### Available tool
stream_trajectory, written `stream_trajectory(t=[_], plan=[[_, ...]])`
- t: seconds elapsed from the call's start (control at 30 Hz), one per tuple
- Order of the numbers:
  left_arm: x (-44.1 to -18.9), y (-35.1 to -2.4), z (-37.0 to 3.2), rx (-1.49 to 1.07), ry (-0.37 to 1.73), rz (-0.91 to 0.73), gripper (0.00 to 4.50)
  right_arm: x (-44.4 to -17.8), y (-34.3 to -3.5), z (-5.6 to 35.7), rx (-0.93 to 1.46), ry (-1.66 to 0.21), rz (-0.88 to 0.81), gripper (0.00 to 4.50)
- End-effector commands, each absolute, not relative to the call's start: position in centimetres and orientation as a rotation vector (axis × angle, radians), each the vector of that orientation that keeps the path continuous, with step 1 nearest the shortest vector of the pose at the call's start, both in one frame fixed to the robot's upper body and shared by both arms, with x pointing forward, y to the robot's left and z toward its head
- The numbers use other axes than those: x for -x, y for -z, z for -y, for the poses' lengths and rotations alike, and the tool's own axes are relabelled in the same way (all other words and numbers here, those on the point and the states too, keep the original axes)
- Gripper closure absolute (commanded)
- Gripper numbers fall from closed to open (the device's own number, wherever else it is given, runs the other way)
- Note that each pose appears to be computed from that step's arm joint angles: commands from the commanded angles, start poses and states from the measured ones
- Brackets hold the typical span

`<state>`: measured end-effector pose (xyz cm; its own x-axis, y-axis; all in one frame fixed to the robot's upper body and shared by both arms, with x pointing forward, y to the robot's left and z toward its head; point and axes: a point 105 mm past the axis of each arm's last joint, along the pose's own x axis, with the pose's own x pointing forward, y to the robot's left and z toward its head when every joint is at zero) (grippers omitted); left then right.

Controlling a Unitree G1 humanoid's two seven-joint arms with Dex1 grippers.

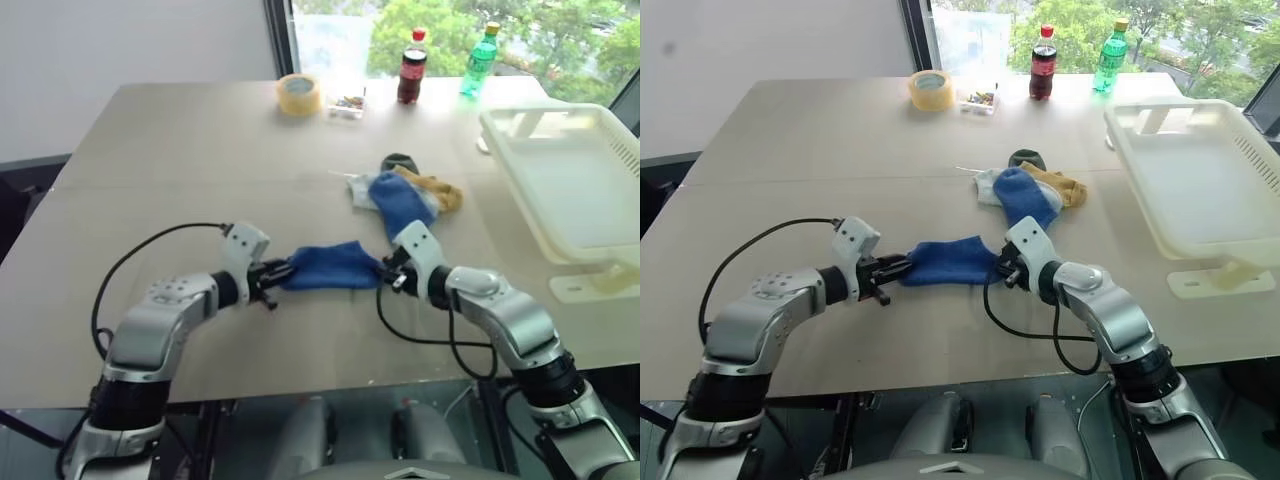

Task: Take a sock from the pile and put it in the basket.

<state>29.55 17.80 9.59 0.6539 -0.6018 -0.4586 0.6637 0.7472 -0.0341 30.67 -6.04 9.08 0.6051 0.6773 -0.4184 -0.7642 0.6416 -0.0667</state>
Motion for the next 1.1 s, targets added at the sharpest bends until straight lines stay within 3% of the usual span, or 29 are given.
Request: stream_trajectory(t=[0.03,0.13,0.27,0.33,0.37,0.43,0.6,0.73,1.0,1.1], plan=[[-27.2,-8.8,-17.0,-0.100,0.795,-0.528,4.50,-28.5,-8.7,6.6,0.285,-0.907,-0.414,4.44],[-25.9,-9.0,-16.4,-0.085,0.825,-0.533,4.50,-26.6,-8.3,7.2,0.290,-0.938,-0.453,4.44],[-26.8,-9.4,-16.4,-0.098,0.779,-0.495,4.50,-26.7,-7.8,7.9,0.303,-0.879,-0.454,4.44],[-26.8,-9.7,-16.2,-0.084,0.799,-0.496,3.61,-26.6,-8.0,7.9,0.292,-0.889,-0.445,3.63],[-26.7,-9.8,-16.1,-0.084,0.812,-0.496,3.51,-26.6,-8.1,8.0,0.295,-0.885,-0.435,3.53],[-26.4,-10.6,-16.0,-0.066,0.846,-0.456,2.74,-27.0,-9.5,8.6,0.320,-0.838,-0.367,2.76],[-26.0,-12.4,-16.8,-0.149,0.942,-0.349,2.74,-27.4,-14.1,9.7,0.309,-0.814,-0.217,2.76],[-26.9,-14.4,-16.5,-0.122,0.990,-0.255,2.74,-31.4,-16.4,11.0,0.310,-0.660,-0.140,2.76],[-27.4,-14.8,-15.5,-0.111,0.980,-0.210,2.74,-39.9,-15.2,11.1,0.362,-0.441,-0.141,2.76],[-27.6,-14.8,-15.7,-0.103,0.957,-0.205,2.74,-41.9,-15.1,10.4,0.340,-0.406,-0.118,2.76]])
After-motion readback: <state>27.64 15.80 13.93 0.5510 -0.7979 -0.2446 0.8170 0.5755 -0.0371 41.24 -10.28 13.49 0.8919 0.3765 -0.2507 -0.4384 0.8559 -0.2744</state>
